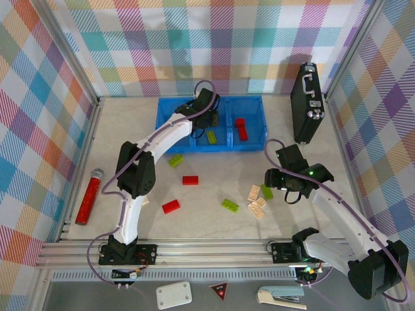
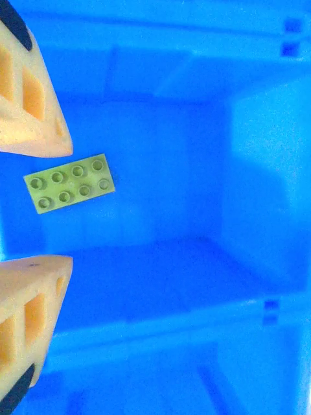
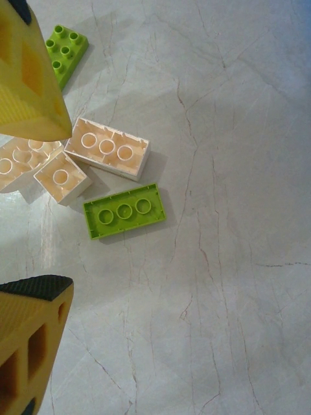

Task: Sort the legos into containers by color
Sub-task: Place the lego in the container, then pick up the lego from the center of the table.

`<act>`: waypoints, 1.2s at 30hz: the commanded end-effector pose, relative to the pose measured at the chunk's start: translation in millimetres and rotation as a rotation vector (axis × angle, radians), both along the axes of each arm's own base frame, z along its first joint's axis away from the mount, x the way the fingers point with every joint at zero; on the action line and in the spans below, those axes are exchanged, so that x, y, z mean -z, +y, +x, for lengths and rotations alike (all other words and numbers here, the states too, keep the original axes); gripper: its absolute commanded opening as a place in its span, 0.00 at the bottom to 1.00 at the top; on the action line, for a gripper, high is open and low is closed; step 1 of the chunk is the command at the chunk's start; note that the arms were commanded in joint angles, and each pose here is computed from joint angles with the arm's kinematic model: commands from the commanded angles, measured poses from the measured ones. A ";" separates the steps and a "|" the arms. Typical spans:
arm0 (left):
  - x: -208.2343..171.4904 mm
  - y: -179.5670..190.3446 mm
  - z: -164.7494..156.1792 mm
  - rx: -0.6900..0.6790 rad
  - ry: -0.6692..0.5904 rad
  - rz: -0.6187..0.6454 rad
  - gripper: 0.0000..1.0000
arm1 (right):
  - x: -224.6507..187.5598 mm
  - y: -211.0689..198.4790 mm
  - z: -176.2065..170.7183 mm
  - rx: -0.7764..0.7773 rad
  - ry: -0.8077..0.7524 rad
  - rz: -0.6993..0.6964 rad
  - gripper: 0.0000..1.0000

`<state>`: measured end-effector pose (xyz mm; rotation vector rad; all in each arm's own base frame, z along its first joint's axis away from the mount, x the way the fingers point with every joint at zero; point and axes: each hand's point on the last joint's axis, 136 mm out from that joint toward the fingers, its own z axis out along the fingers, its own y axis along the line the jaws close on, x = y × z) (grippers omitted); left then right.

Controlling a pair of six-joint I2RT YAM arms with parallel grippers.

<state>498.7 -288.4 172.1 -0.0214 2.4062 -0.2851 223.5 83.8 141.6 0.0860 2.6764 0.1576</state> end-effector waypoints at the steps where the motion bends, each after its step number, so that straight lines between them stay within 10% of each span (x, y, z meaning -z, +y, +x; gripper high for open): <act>1: -14.0 2.3 -24.0 0.082 0.023 0.036 0.44 | 0.4 2.1 2.0 0.005 0.015 0.002 0.58; 23: -8.2 118.6 -140.2 0.185 0.206 0.161 0.44 | 49.9 9.6 3.1 0.010 0.165 -0.022 0.58; 36: -25.0 195.9 -171.7 0.157 0.167 0.511 0.45 | 95.4 16.9 7.1 0.009 0.274 -0.042 0.58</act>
